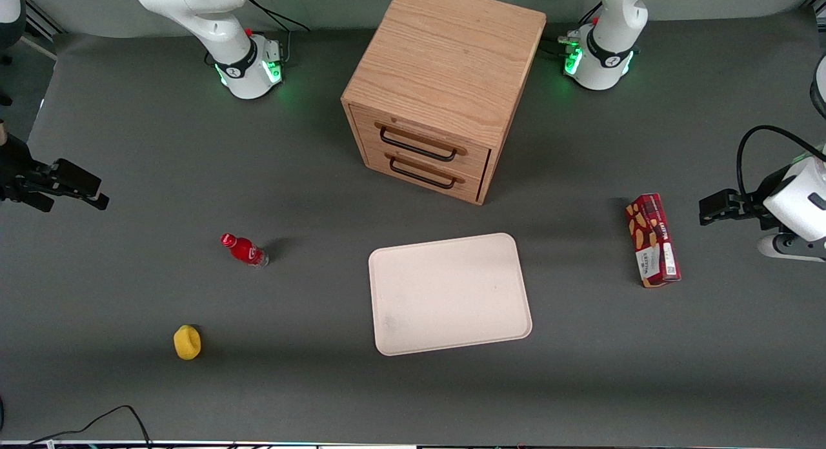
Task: Place red cookie box on tray
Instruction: 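Move the left gripper over the red tartan cookie box, fingers open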
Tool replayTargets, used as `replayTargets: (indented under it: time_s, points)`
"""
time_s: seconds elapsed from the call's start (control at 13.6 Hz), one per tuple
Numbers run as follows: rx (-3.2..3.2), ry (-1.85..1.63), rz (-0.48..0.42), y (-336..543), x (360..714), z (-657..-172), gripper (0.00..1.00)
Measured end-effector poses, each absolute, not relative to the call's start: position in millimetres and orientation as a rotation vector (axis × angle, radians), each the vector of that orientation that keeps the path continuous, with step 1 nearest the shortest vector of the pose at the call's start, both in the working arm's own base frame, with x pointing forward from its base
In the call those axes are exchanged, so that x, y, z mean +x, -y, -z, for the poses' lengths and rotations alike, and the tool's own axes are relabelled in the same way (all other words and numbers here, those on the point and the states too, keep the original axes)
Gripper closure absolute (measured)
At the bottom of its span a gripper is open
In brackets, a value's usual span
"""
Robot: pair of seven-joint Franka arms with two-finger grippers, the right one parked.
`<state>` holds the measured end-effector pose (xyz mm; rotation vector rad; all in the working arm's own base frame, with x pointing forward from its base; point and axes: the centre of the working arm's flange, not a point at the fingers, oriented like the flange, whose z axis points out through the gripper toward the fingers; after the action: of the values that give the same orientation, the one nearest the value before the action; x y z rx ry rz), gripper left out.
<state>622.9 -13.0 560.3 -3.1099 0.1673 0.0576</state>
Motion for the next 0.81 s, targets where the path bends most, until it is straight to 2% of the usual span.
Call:
replayTargets:
  time_s: [0.81]
  points:
    - [-3.11,-0.174,-0.107,15.5,626.5,-545.9,0.0]
